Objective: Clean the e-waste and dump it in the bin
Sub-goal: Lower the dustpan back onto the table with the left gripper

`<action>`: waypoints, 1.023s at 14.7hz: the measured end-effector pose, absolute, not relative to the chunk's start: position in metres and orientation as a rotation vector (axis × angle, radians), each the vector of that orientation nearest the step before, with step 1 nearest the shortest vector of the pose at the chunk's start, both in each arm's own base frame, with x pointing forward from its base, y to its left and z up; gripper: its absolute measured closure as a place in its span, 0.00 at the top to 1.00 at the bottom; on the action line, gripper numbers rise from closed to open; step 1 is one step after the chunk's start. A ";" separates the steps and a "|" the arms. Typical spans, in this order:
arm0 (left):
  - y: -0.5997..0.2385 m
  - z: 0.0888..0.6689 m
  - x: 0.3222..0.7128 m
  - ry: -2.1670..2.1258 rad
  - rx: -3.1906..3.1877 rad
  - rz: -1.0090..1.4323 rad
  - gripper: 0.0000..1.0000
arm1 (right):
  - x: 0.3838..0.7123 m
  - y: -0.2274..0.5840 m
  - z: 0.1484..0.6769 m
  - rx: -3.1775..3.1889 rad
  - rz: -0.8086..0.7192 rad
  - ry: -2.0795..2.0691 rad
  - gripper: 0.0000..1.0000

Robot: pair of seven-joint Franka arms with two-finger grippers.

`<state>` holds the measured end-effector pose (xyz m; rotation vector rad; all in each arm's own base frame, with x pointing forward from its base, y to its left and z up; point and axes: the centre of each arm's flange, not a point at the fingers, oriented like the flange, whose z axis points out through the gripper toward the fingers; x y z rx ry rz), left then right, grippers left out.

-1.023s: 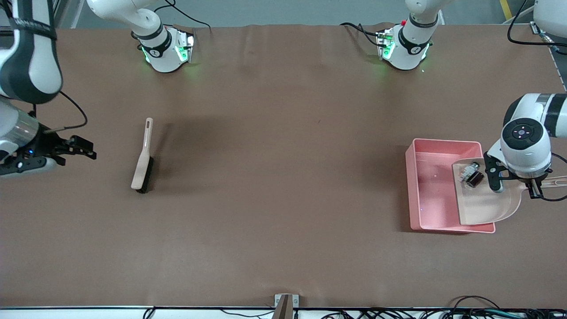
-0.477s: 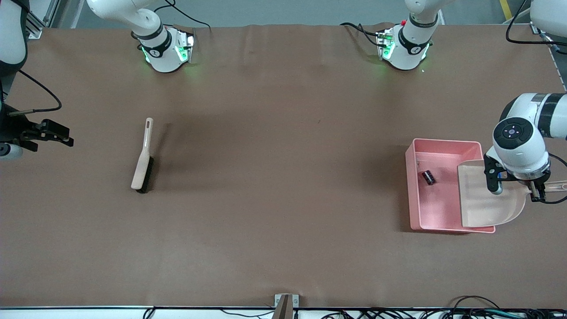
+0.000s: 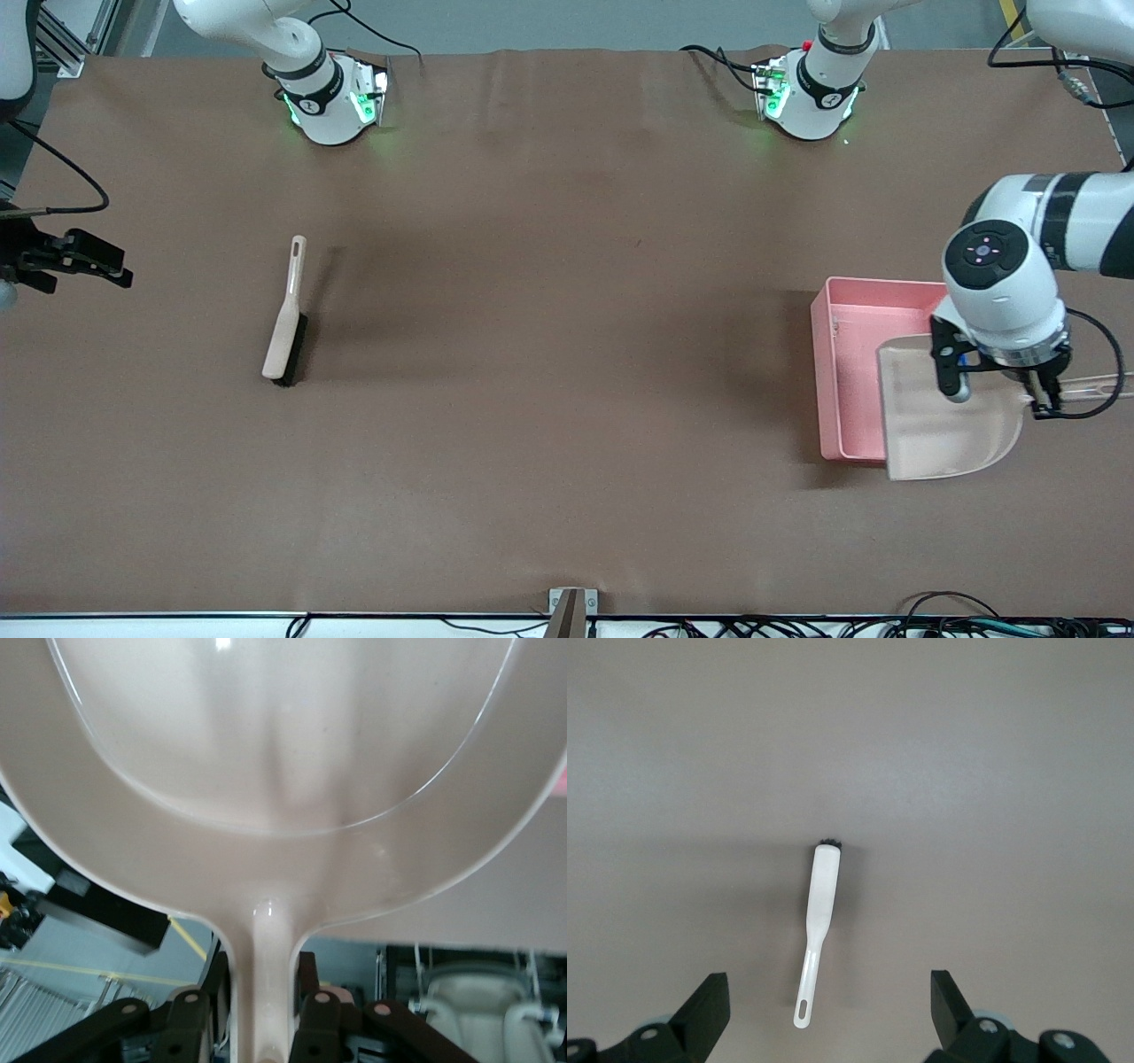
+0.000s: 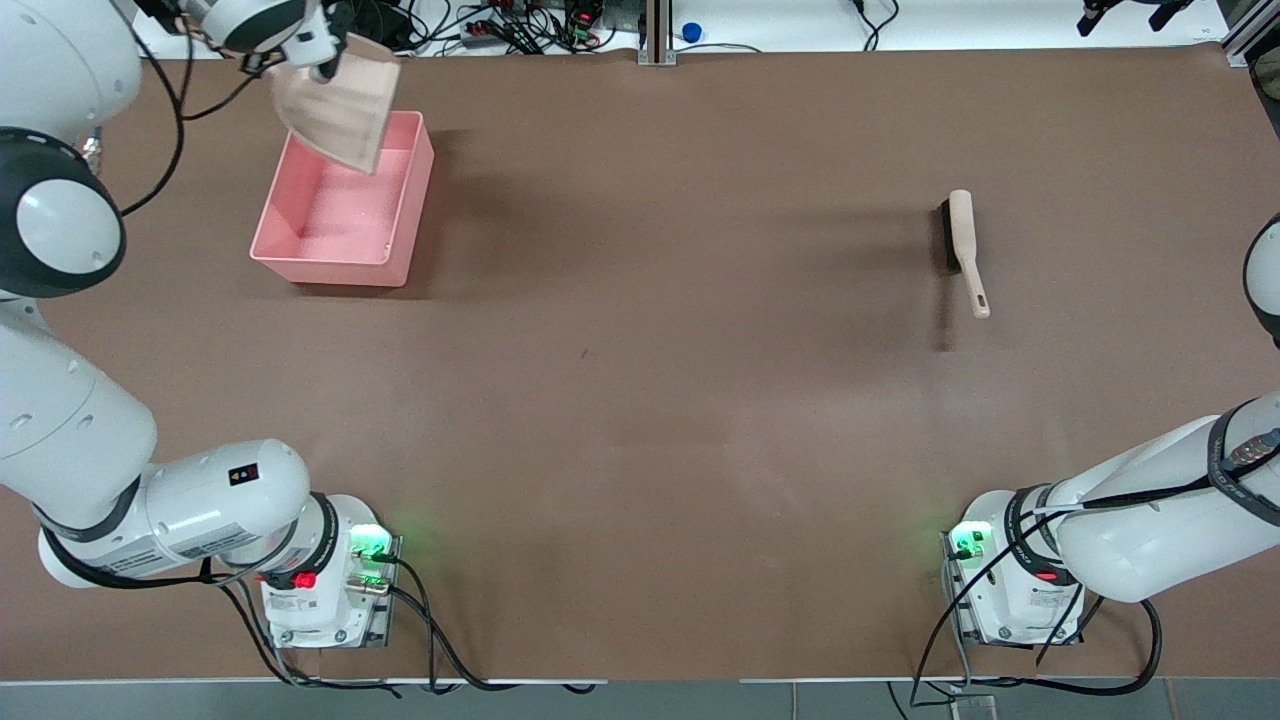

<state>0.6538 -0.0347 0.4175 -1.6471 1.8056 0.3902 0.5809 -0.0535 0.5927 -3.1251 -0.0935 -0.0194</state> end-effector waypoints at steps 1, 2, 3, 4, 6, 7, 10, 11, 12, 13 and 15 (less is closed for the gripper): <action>-0.053 0.419 0.653 1.805 -1.676 0.359 0.33 | 0.581 -0.053 0.599 -3.127 -0.025 -0.089 1.00; -0.069 0.419 0.651 1.801 -1.702 0.329 0.33 | 0.581 -0.051 0.607 -3.129 -0.038 -0.090 1.00; -0.084 0.418 0.649 1.794 -1.724 0.302 0.33 | 0.581 -0.047 0.614 -3.135 -0.048 -0.101 1.00; -0.099 0.417 0.647 1.791 -1.733 0.280 0.33 | 0.582 -0.042 0.617 -3.147 -0.049 -0.116 1.00; -0.137 0.414 0.640 1.809 -1.723 0.238 0.33 | 0.585 -0.030 0.615 -3.159 -0.037 -0.150 1.00; -0.160 0.411 0.635 1.816 -1.723 0.212 0.33 | 0.587 -0.027 0.612 -3.159 -0.030 -0.153 1.00; -0.231 0.392 0.617 1.820 -1.756 0.135 0.33 | 0.591 -0.030 0.606 -3.159 -0.022 -0.037 1.00; -0.253 0.380 0.609 1.818 -1.785 0.118 0.33 | 0.592 -0.030 0.607 -3.162 -0.023 -0.005 1.00; -0.271 0.367 0.603 1.817 -1.807 0.109 0.33 | 0.592 -0.030 0.608 -3.165 -0.027 -0.005 1.00; -0.284 0.354 0.597 1.820 -1.821 0.109 0.33 | 0.593 -0.029 0.609 -3.166 -0.032 -0.011 1.00; -0.302 0.327 0.590 1.840 -1.834 0.128 0.33 | 0.595 -0.030 0.613 -3.184 -0.069 -0.007 1.00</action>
